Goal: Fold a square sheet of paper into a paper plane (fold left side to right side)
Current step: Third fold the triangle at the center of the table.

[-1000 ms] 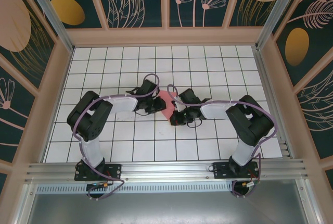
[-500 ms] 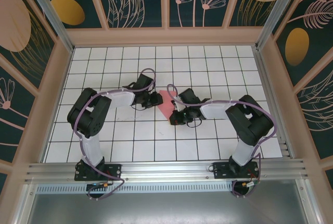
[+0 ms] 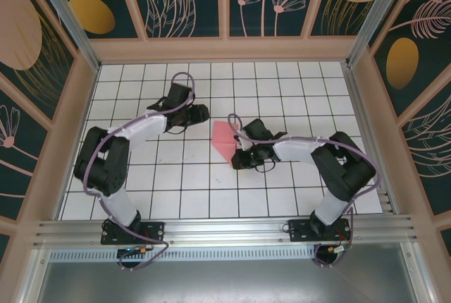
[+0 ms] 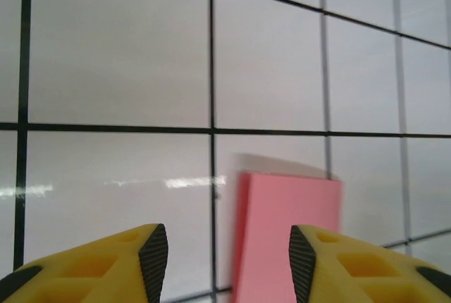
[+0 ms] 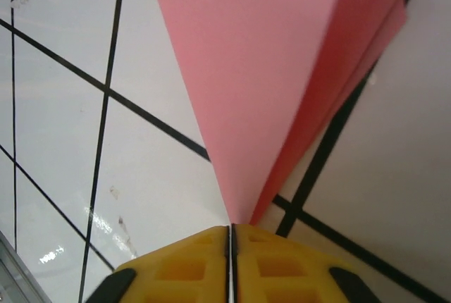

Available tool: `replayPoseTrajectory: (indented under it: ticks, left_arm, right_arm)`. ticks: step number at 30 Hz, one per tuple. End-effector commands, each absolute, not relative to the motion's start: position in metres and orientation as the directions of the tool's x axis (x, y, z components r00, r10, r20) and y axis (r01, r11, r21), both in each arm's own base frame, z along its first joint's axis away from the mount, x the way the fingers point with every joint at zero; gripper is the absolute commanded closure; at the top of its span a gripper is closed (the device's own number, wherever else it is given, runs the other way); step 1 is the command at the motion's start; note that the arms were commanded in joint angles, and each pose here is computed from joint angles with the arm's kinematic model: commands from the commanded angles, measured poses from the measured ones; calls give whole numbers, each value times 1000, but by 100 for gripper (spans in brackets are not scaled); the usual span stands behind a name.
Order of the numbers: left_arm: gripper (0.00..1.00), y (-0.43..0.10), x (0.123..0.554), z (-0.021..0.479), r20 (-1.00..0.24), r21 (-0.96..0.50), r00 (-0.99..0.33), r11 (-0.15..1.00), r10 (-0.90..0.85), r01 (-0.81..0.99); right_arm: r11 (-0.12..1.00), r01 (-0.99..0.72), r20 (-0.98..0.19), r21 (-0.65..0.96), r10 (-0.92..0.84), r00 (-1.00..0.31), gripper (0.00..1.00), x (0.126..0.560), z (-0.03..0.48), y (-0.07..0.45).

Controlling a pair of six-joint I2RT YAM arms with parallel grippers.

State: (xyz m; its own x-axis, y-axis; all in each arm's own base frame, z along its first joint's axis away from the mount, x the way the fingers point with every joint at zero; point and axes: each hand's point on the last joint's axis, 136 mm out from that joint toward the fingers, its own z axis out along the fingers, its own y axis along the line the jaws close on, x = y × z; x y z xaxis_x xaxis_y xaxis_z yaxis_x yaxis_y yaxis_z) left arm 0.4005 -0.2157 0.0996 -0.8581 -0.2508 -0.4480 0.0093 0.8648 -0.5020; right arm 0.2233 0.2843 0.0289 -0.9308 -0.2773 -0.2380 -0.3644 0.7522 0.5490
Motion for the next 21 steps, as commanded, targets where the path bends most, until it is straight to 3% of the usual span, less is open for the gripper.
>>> replayPoseTrajectory:
  ticks: [1, 8, 21]
  left_arm:
    - [45, -224, 377, 109, -400, -597, -876, 802, -270, 26]
    - [41, -234, 342, 92, -284, -709, -911, 705, -300, -11]
    - [38, -243, 334, 66, -207, -742, -933, 669, -296, -48]
  right_arm:
    - [754, -401, -323, 519, -261, -910, 82, 238, 68, 279]
    - [653, -462, -435, 600, -219, -873, 79, 266, 111, 302]
    - [740, -402, -354, 539, -234, -905, 82, 306, 53, 307]
